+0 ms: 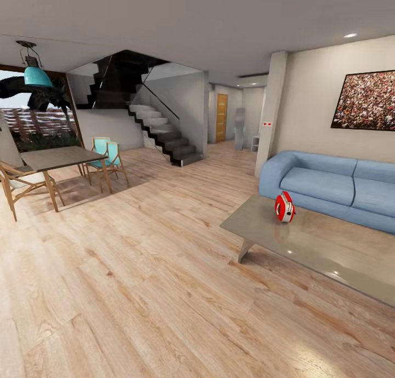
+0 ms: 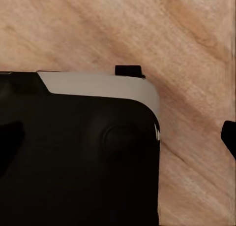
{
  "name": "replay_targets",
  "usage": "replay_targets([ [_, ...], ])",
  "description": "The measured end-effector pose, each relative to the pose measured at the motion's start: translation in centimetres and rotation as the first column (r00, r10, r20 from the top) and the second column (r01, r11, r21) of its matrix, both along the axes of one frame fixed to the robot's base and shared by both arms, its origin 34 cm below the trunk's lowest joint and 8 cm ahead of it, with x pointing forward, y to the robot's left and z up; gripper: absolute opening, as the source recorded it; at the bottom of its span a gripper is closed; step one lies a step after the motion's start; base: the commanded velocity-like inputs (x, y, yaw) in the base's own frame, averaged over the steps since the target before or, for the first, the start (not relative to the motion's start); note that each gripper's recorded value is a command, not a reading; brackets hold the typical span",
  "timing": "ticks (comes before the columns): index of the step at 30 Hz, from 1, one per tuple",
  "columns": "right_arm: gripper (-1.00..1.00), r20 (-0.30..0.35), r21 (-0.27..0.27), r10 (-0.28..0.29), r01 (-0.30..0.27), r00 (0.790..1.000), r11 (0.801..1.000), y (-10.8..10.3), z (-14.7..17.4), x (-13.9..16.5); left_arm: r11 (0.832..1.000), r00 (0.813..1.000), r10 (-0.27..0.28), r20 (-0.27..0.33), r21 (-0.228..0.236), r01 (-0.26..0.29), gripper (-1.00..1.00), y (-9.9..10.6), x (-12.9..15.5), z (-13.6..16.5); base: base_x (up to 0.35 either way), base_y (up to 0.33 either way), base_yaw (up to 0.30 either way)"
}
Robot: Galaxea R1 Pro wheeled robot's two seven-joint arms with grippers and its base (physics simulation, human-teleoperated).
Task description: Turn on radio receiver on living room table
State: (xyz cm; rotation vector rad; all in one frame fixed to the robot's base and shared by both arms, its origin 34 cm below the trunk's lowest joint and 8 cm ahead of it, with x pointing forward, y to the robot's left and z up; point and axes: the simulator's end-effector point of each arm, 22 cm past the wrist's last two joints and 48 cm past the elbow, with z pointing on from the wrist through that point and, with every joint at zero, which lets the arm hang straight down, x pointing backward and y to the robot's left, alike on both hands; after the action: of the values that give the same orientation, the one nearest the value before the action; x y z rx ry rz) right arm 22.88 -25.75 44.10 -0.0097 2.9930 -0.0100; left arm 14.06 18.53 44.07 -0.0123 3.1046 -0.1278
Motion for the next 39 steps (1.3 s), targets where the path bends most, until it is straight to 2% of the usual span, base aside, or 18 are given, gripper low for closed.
replay_targets([
  [3, 1.00, 0.035, -0.017, 0.016, -0.015, 0.999, 1.000, -1.3, 0.2, 1.3, 1.000, 1.000, 0.000, 0.001, 0.005, 0.000, 1.00, 0.1, 0.5, 0.0, 0.000, 0.000, 0.000],
  [4, 1.00, 0.108, -0.062, 0.089, -0.083, 0.990, 0.995, -3.7, 0.9, 4.6, 1.000, 0.999, -0.004, -0.049, 0.004, 0.004, 1.00, 0.1, 1.6, 0.1, 0.000, 0.000, 0.000],
  [5, 1.00, 0.235, -0.095, 0.156, -0.137, 0.959, 0.986, -3.8, 2.7, 11.2, 1.000, 0.999, 0.005, 0.053, 0.004, -0.005, 1.00, 0.1, 7.4, 0.7, 0.000, 0.000, 0.000],
  [6, 1.00, 0.412, -0.137, 0.199, -0.155, 0.889, 0.978, -3.6, 6.8, 20.2, 1.000, 0.973, 0.020, 0.229, 0.003, -0.021, 1.00, 0.3, 16.1, 2.9, 0.000, 0.000, 0.000],
  [7, 1.00, 0.486, -0.165, 0.226, -0.166, 0.844, 0.972, -3.5, 9.3, 25.1, 0.999, 0.931, 0.031, 0.363, 0.002, -0.033, 1.00, 0.6, 22.6, 5.7, 0.000, 0.000, 0.000],
  [8, 1.00, 0.492, -0.172, 0.235, -0.171, 0.838, 0.970, -3.6, 9.6, 25.8, 0.999, 0.938, 0.029, 0.345, 0.003, -0.032, 1.00, 0.6, 22.0, 5.4, 0.000, 0.000, 0.000],
  [9, 1.00, 0.502, -0.181, 0.244, -0.175, 0.830, 0.968, -3.6, 10.2, 26.9, 0.999, 0.935, 0.030, 0.354, 0.004, -0.033, 1.00, 0.7, 22.6, 5.6, 0.000, 0.000, 0.000],
  [17, 1.00, 0.510, -0.193, 0.264, -0.190, 0.819, 0.963, -3.3, 10.7, 28.1, 0.999, 0.916, 0.031, 0.401, 0.008, -0.037, 1.00, 1.2, 23.9, 6.1, 0.000, 0.000, -0.004],
  [23, 1.00, 0.510, -0.193, 0.263, -0.189, 0.819, 0.963, -3.3, 10.7, 28.1, 0.999, 0.911, 0.030, 0.411, 0.010, -0.038, 1.00, 1.3, 24.2, 6.2, 0.018, 0.000, -0.201],
  [39, 1.00, 0.513, -0.189, 0.250, -0.176, 0.821, 0.966, -3.5, 10.8, 28.1, 0.999, 0.912, 0.025, 0.410, 0.026, -0.039, 1.00, 2.3, 24.1, 6.1, 0.301, -0.016, -0.274],
])
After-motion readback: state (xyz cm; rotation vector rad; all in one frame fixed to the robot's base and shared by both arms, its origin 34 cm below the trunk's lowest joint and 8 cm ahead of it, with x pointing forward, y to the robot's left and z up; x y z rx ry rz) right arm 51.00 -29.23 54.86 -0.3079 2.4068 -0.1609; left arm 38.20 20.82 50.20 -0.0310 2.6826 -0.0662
